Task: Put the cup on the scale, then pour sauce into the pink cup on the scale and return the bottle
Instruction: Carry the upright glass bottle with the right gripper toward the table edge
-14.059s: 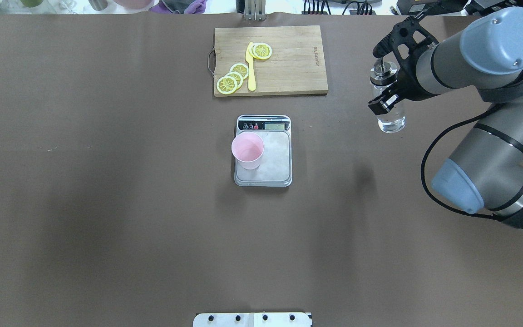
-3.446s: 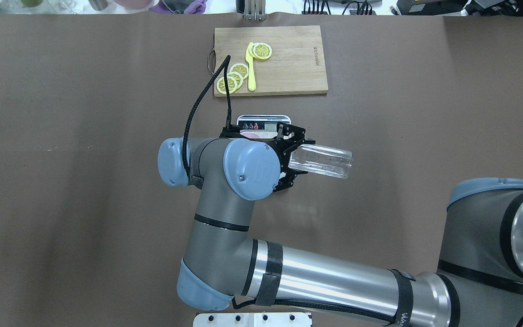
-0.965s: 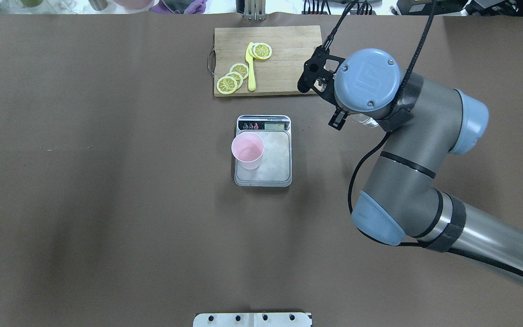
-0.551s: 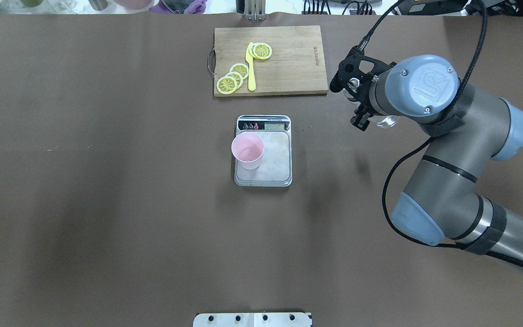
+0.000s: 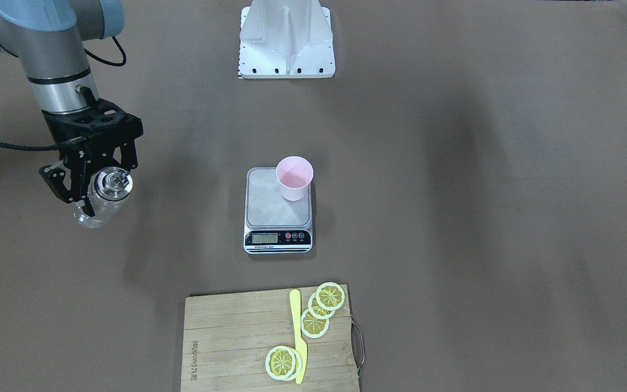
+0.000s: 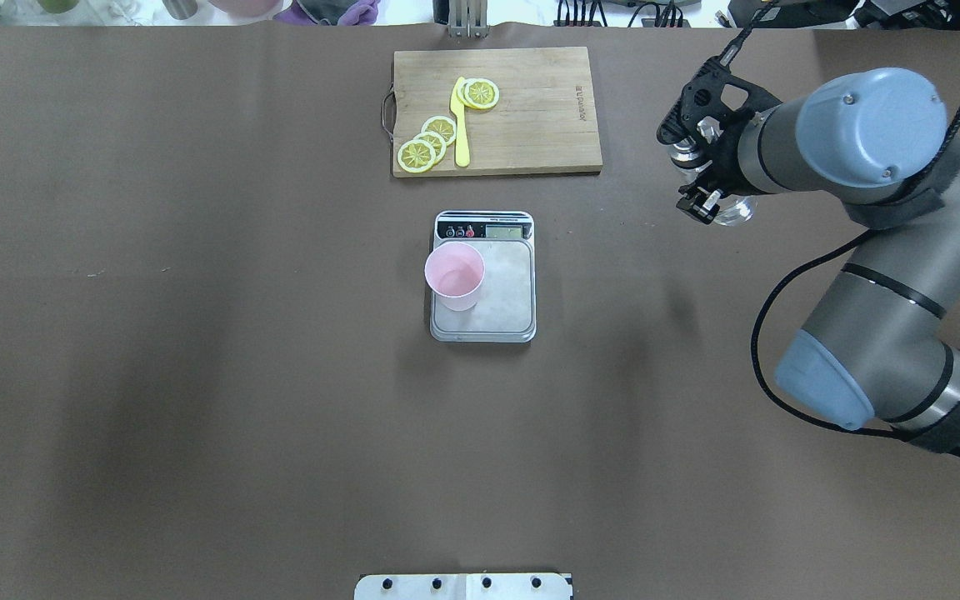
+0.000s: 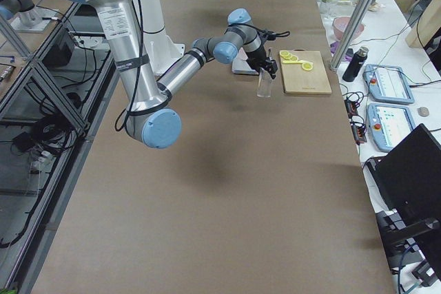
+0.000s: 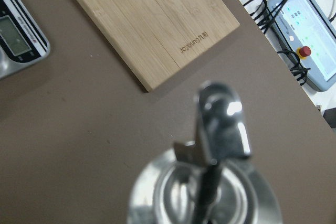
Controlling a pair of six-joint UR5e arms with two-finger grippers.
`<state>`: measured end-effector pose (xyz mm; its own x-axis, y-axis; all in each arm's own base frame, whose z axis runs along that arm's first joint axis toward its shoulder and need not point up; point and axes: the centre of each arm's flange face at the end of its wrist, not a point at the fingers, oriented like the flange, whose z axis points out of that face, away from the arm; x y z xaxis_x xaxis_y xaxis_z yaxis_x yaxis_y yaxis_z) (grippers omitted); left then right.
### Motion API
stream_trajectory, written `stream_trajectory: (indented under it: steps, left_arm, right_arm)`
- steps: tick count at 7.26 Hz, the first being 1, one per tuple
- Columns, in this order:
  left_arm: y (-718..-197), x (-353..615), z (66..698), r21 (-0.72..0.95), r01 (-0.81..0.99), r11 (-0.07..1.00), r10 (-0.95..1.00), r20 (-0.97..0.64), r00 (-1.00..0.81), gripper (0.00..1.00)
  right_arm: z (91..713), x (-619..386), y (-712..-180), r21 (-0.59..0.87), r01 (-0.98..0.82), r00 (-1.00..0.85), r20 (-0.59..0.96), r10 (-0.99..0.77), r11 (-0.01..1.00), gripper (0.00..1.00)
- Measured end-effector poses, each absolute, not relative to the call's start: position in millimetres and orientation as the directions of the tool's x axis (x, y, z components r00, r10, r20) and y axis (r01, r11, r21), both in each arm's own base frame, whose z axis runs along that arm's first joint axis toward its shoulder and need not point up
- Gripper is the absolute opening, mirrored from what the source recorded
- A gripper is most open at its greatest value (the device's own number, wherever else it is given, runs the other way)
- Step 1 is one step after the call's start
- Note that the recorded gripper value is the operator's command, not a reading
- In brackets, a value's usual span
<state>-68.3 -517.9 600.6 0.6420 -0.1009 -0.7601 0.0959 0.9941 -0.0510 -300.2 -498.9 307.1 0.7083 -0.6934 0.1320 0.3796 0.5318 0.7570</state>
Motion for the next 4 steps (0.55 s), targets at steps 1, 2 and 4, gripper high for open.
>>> stream_trajectory:
  steps: [1,2,4]
  left_arm:
    - [-518,-68,600,-0.049,0.094,0.994,-0.098,-0.76,0.642,0.99]
    - [-518,-68,600,-0.046,0.093,0.995,-0.095,-0.76,0.643,0.99]
    - [-518,-72,600,-0.029,0.094,0.995,-0.086,-0.725,0.684,0.99]
  right_arm:
    - [328,-285,-501,0.741,0.367,0.729,0.146,-0.669,0.562,0.33]
    - [347,-270,-505,0.719,0.355,0.751,0.161,-0.64,0.597,0.34]
    - [376,-247,-511,0.673,0.322,0.778,0.212,-0.591,0.666,0.34]
